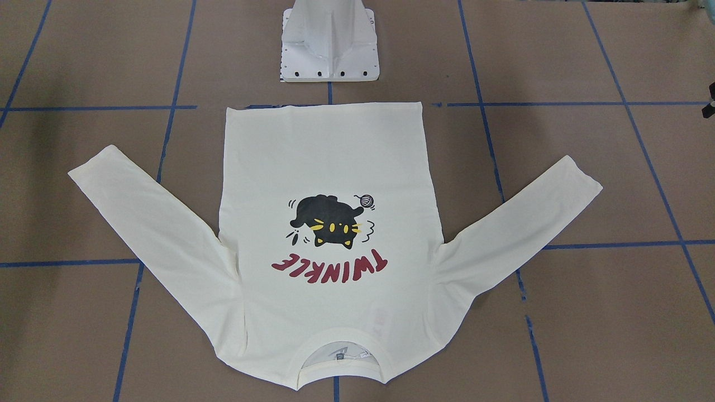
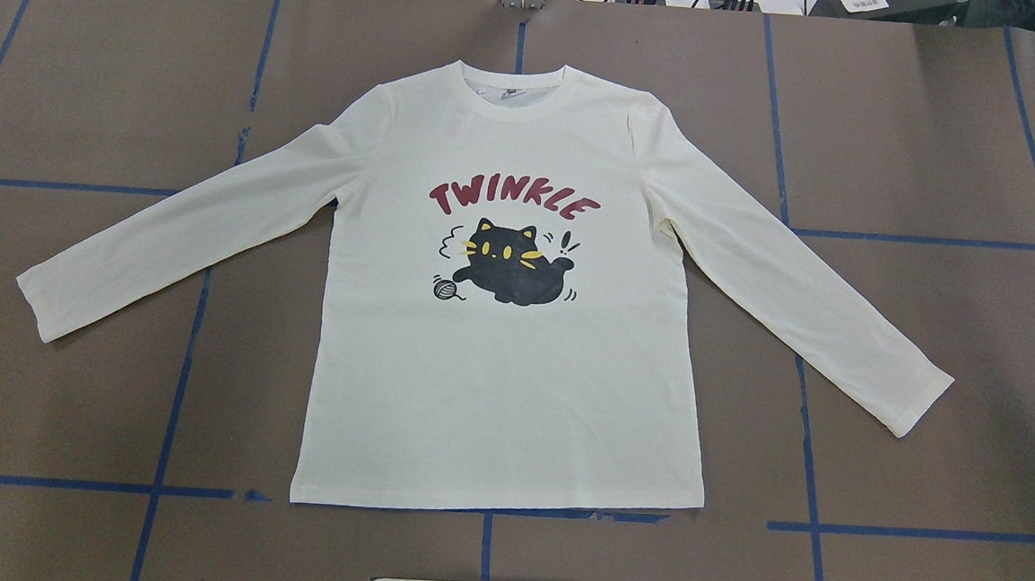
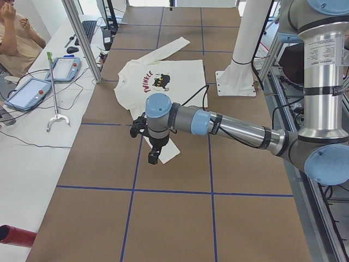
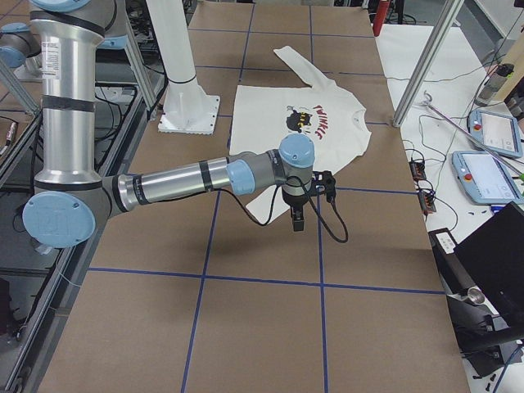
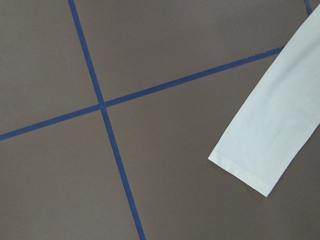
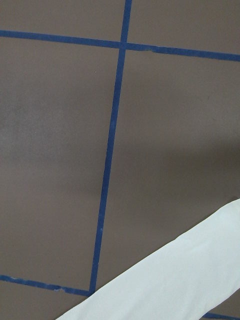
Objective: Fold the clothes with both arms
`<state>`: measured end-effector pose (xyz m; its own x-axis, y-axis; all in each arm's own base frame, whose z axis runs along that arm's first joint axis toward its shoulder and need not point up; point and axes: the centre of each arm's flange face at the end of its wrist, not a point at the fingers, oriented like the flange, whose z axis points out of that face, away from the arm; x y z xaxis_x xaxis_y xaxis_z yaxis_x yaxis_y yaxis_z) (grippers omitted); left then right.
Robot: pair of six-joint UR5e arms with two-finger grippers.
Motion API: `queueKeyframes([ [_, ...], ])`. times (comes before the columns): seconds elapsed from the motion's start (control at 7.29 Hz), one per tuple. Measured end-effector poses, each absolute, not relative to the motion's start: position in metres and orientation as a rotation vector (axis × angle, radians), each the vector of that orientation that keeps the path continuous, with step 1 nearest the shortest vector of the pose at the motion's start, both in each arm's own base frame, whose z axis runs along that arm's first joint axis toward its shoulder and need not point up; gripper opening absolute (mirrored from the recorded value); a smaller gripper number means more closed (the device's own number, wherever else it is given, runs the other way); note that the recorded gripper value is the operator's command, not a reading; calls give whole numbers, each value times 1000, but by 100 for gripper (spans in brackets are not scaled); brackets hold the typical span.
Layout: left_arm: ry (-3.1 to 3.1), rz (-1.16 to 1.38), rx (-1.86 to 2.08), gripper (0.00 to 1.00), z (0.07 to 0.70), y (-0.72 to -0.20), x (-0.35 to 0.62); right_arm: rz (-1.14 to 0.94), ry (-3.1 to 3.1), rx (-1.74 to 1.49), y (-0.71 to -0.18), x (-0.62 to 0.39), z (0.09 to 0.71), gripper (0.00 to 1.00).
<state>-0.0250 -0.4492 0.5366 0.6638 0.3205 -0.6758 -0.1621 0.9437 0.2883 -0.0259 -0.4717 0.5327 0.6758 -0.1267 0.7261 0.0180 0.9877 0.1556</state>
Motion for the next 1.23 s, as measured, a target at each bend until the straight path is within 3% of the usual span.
queueKeyframes([
  [0.55, 816, 302, 278, 100, 527, -449, -23, -136, -846, 105, -452, -80, 545, 99],
  [0.69, 816, 305, 299, 100, 524, -451, -23, -129, -867, 106, -441, -104, 549, 94],
  [1.23, 821, 278, 368, 100, 523, -459, -21, -45, -886, 68, -410, -195, 586, 91],
])
